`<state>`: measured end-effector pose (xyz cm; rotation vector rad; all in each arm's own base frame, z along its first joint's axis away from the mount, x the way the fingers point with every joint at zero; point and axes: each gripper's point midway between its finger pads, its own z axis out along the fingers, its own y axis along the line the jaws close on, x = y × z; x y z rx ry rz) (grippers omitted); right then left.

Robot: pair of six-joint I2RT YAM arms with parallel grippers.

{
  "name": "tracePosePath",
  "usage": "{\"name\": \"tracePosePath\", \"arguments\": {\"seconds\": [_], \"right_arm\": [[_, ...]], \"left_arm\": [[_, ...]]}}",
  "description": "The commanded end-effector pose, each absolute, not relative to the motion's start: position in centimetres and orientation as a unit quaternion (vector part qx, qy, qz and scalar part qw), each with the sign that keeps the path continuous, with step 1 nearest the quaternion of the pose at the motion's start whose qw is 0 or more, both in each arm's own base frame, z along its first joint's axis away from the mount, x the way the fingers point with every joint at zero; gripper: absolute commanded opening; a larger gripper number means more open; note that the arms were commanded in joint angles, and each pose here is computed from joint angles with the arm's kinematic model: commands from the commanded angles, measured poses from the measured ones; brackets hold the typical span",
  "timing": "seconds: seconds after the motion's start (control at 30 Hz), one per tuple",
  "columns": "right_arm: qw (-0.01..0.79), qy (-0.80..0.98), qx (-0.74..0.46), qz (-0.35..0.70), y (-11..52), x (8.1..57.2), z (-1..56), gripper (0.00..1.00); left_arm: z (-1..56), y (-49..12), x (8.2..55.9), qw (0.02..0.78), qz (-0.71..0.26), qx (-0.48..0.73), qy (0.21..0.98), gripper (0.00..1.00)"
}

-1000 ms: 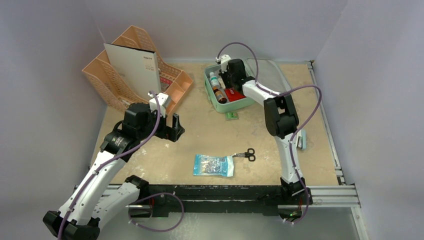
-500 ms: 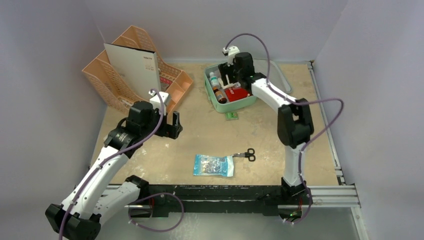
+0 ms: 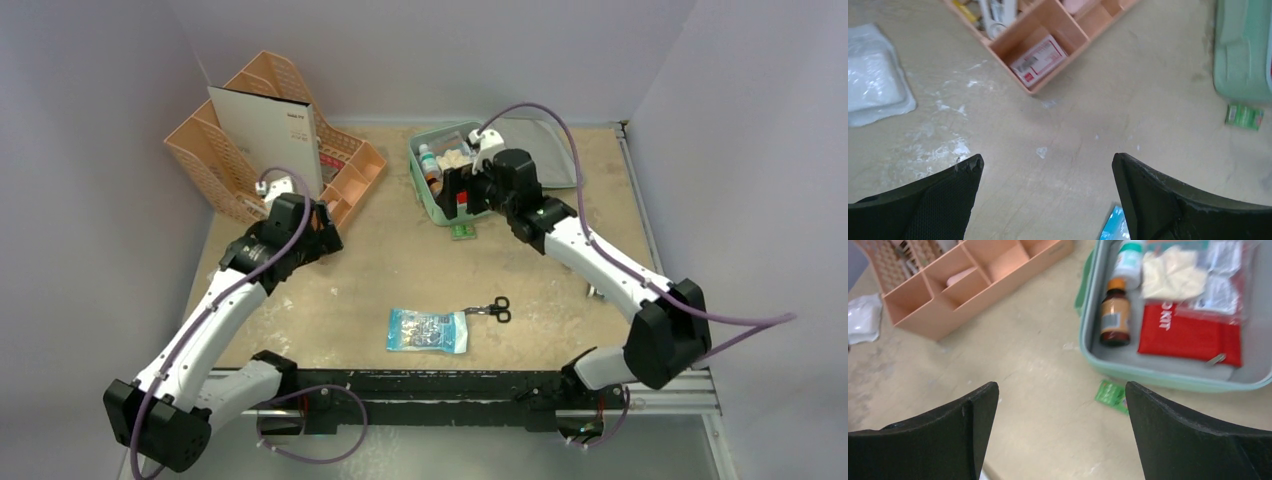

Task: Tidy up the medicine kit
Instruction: Place the medical item at the medicine box, then pick up the medical item at the center of the board.

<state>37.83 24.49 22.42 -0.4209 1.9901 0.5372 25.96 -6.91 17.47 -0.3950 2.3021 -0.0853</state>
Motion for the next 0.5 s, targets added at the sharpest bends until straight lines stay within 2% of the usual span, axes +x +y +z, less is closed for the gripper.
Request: {"name": "tracePosePath", "arguments": {"seconds": [0.0, 0.17, 0.47], "right_arm": [[0.467, 0.837, -0.139, 0.250, 24.3, 34.4, 22.5, 0.99], [0.426, 0.862, -0.113, 0.250, 23.3, 32.1, 22.2, 0.99], [0.411, 0.885, -0.094, 0.198, 20.1, 30.0, 21.4, 0.99]], "left_arm": [[18.7, -1.6, 26.2, 0.379, 0.021, -0.363, 0.851, 0.99], [16.5, 3.1, 25.8, 0.293, 0.016, -0.525, 0.799, 0.96], [13.5, 9.4, 23.0, 0.245, 0.083, -0.718, 0.646, 0.88]]}}
